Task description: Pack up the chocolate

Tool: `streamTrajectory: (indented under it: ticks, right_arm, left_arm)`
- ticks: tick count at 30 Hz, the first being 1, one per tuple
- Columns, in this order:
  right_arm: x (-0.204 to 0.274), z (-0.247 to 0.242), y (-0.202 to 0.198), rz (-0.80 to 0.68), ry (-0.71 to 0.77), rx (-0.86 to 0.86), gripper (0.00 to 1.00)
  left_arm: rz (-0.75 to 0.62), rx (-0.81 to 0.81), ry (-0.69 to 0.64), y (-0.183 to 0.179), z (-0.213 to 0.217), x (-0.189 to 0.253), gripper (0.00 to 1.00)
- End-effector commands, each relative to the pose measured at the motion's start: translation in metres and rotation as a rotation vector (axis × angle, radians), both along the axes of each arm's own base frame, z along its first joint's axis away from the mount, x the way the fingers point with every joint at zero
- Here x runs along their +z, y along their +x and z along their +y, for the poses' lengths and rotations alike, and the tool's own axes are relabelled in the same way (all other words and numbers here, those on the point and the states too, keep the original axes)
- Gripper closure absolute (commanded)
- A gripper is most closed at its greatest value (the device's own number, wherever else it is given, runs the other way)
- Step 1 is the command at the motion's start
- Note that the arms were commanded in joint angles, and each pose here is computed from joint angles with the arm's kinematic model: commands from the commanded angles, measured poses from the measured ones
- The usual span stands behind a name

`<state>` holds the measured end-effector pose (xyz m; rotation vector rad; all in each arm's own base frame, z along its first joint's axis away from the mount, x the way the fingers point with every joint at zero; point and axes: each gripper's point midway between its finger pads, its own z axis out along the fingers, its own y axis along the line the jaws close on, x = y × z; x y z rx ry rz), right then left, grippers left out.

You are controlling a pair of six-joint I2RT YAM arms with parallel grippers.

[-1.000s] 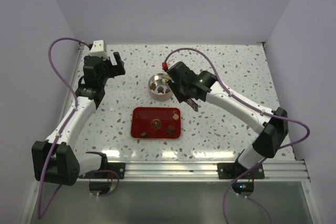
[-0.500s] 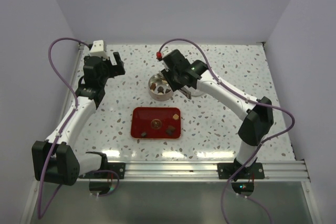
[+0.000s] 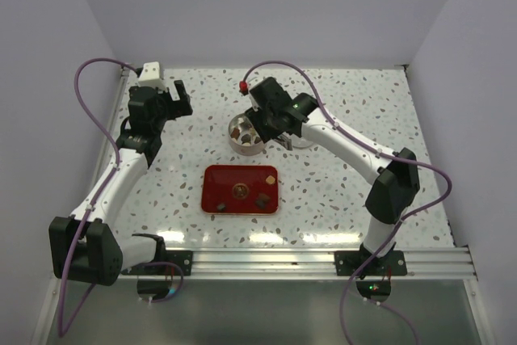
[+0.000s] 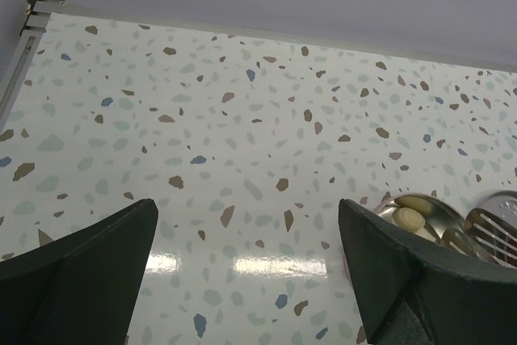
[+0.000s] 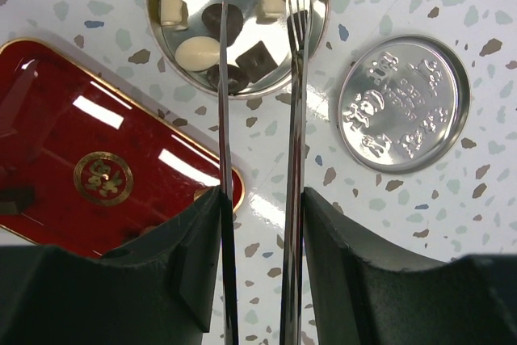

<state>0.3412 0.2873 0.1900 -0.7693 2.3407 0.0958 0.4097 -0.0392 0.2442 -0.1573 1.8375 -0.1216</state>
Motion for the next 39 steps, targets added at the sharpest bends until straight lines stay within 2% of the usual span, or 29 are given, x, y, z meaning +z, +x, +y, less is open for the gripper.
streamTrajectory:
  ticks: [1, 7, 12, 23, 30, 39]
  right_arm:
    - [0.019, 0.007, 0.006, -0.052, 0.057, 0.005, 0.54]
    - [0.023, 0.001, 0.006, -0.067, 0.054, -0.019, 0.56]
    - [0.024, -0.024, 0.011, -0.08, 0.035, -0.073, 0.56]
    - [0.035, -0.126, 0.027, -0.126, 0.015, -0.305, 0.57]
    - [0.009, -0.19, 0.024, -0.089, -0.027, -0.468, 0.57]
    - [-0.032, -0.225, 0.017, -0.018, -0.06, -0.555, 0.57]
  left_arm:
    - [-0.05, 0.008, 0.001, 0.004, 0.0, 0.024, 0.0]
    - [-0.05, 0.007, 0.003, 0.003, 0.0, 0.024, 0.0]
    - [-0.051, 0.008, 0.001, 0.003, 0.0, 0.025, 0.0]
    - [-0.051, 0.005, 0.0, 0.003, -0.001, 0.025, 0.0]
    - [-0.047, 0.0, -0.004, 0.005, -0.002, 0.022, 0.0]
    - [-0.039, -0.003, -0.006, 0.006, -0.003, 0.018, 0.0]
